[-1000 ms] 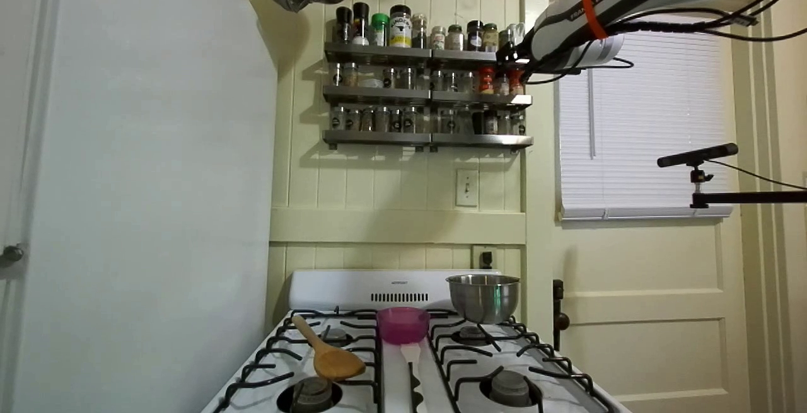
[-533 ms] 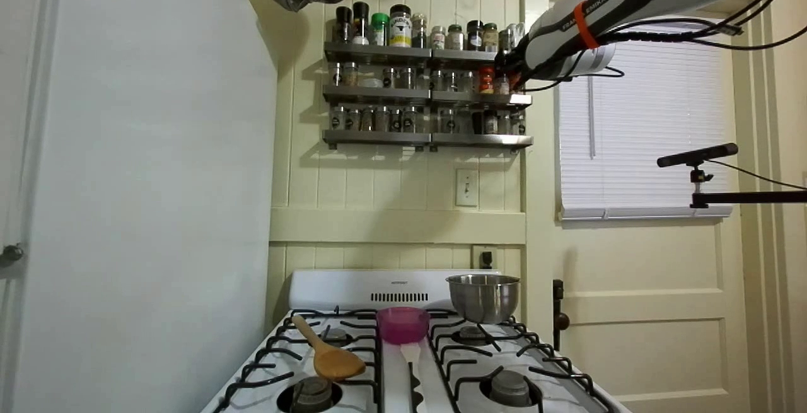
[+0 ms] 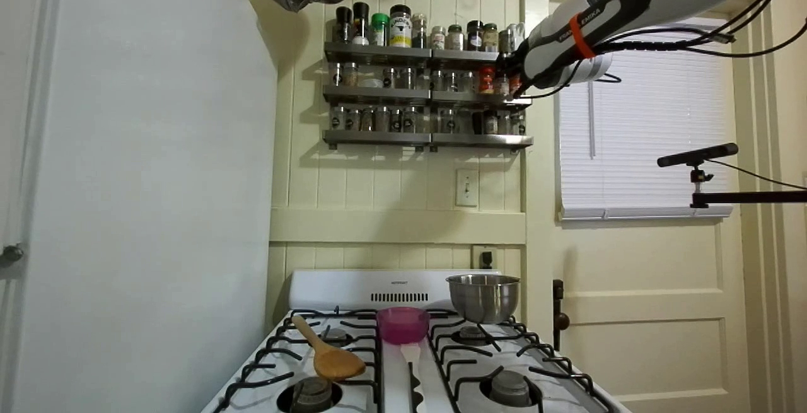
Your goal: Remove the left orange bottle from the shelf
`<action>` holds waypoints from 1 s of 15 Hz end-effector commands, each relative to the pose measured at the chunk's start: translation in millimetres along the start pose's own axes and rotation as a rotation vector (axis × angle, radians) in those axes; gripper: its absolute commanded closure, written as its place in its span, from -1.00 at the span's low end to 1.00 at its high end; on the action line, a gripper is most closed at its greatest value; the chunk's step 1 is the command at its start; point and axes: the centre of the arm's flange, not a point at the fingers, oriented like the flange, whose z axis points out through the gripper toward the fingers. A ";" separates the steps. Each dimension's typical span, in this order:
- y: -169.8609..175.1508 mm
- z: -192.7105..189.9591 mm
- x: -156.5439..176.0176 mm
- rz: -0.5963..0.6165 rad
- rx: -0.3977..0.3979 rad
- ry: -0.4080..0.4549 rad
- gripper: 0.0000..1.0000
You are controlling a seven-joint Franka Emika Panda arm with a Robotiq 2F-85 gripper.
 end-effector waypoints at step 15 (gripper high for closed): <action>-16.0 22.3 -18.0 0.009 0.011 0.091 0.19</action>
